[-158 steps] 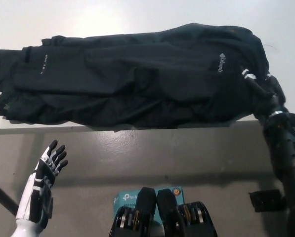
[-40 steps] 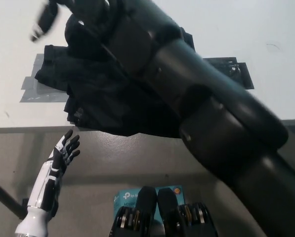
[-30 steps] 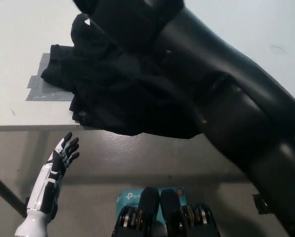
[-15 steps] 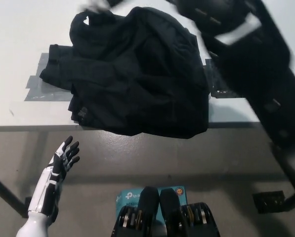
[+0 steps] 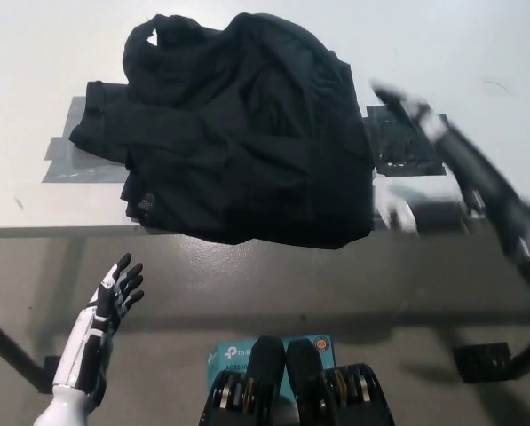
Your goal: The robot grabs the right edges of the black jacket on the table, and folds it in half
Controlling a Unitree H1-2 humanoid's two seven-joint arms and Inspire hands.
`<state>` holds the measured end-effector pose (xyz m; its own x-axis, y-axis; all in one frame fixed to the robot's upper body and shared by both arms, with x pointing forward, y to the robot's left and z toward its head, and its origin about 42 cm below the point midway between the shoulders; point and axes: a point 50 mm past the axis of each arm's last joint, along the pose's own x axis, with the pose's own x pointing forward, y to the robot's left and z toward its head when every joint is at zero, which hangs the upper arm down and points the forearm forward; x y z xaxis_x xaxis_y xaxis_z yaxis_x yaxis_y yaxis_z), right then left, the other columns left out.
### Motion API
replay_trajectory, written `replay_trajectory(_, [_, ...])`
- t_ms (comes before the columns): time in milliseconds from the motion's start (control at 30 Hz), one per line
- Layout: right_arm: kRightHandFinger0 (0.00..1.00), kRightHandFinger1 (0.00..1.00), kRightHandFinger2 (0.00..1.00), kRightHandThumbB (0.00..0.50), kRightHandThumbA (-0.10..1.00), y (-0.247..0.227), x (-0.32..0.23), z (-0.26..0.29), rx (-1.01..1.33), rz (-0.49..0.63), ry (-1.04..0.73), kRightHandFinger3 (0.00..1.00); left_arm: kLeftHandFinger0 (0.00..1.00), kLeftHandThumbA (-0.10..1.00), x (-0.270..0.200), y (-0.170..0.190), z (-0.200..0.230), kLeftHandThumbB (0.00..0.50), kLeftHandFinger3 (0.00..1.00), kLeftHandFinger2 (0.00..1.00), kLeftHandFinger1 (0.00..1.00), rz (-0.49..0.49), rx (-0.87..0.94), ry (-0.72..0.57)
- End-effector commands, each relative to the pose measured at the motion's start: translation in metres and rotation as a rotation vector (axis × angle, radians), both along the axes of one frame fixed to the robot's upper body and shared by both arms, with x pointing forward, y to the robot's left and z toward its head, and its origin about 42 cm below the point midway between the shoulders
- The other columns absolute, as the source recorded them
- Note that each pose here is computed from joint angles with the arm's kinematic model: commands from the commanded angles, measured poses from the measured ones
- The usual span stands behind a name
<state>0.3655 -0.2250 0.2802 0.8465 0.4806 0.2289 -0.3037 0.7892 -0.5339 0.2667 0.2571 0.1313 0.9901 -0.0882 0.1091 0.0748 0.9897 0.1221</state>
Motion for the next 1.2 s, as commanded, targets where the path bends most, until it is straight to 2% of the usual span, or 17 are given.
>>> replay_trajectory(0, [1.00,1.00,1.00,0.274,1.00,-0.031,-0.132,0.043,0.455,0.043,-0.332,1.00,1.00,1.00,-0.009,0.009,0.006,0.149,1.00,1.00,1.00,0.025,-0.058,-0.062])
replay_trajectory(100, [1.00,1.00,1.00,0.296,1.00,-0.024,-0.138,0.026,0.509,0.048,-0.275,1.00,1.00,1.00,-0.011,0.010,0.006,0.144,1.00,1.00,1.00,0.029,-0.068,-0.064])
replay_trajectory(267, [1.00,1.00,1.00,0.317,1.00,-0.012,-0.131,-0.009,0.589,0.027,-0.164,1.00,1.00,1.00,-0.009,0.014,0.006,0.178,1.00,1.00,1.00,0.025,-0.057,-0.064])
replay_trajectory(333, [1.00,1.00,1.00,0.222,1.00,-0.010,-0.121,-0.034,0.574,-0.017,-0.098,1.00,1.00,1.00,-0.011,0.013,0.006,0.184,1.00,1.00,1.00,0.021,-0.056,-0.060])
replay_trajectory(367, [1.00,1.00,1.00,0.201,1.00,-0.010,-0.120,-0.039,0.571,-0.028,-0.084,1.00,1.00,1.00,-0.012,0.013,0.005,0.187,1.00,1.00,1.00,0.020,-0.058,-0.058])
replay_trajectory(400, [1.00,1.00,1.00,0.172,1.00,-0.013,-0.107,-0.071,0.567,-0.097,0.019,1.00,1.00,1.00,-0.014,0.012,0.003,0.198,1.00,1.00,1.00,0.019,-0.064,-0.052])
replay_trajectory(433, [1.00,1.00,1.00,0.158,1.00,-0.014,-0.105,-0.078,0.571,-0.113,0.038,1.00,1.00,1.00,-0.014,0.011,0.003,0.200,1.00,1.00,1.00,0.018,-0.064,-0.051])
replay_trajectory(467, [1.00,1.00,1.00,0.171,1.00,-0.019,-0.104,-0.092,0.560,-0.147,0.085,1.00,1.00,1.00,-0.017,0.008,-0.001,0.202,1.00,1.00,1.00,0.011,-0.071,-0.047])
replay_trajectory(500, [1.00,1.00,1.00,0.142,1.00,-0.023,-0.096,-0.112,0.552,-0.168,0.132,1.00,1.00,1.00,-0.017,0.007,-0.001,0.200,1.00,1.00,1.00,0.011,-0.074,-0.049])
replay_trajectory(600, [1.00,1.00,1.00,0.138,1.00,-0.023,-0.095,-0.112,0.552,-0.166,0.124,1.00,1.00,1.00,-0.017,0.007,-0.001,0.199,1.00,1.00,1.00,0.011,-0.076,-0.051])
replay_trajectory(633, [1.00,1.00,1.00,0.138,1.00,-0.028,-0.083,-0.138,0.508,-0.188,0.209,1.00,1.00,1.00,-0.013,0.009,0.003,0.207,1.00,1.00,1.00,0.013,-0.062,-0.062])
replay_trajectory(733, [1.00,1.00,1.00,0.140,1.00,-0.031,-0.082,-0.148,0.537,-0.200,0.269,1.00,1.00,1.00,-0.010,0.006,0.004,0.202,1.00,1.00,1.00,0.008,-0.082,-0.063])
replay_trajectory(1067, [1.00,1.00,1.00,0.136,1.00,-0.030,-0.078,-0.152,0.547,-0.195,0.291,1.00,1.00,1.00,-0.007,0.005,0.003,0.210,1.00,1.00,1.00,0.016,-0.059,-0.067])
replay_trajectory(1100, [1.00,1.00,1.00,0.147,1.00,-0.029,-0.078,-0.153,0.545,-0.195,0.301,1.00,1.00,1.00,-0.007,0.005,0.003,0.202,1.00,1.00,1.00,0.012,-0.065,-0.063])
replay_trajectory(1167, [1.00,1.00,1.00,0.136,1.00,-0.026,-0.081,-0.159,0.495,-0.181,0.320,1.00,1.00,1.00,-0.008,0.008,0.002,0.188,1.00,1.00,1.00,0.020,-0.040,-0.063])
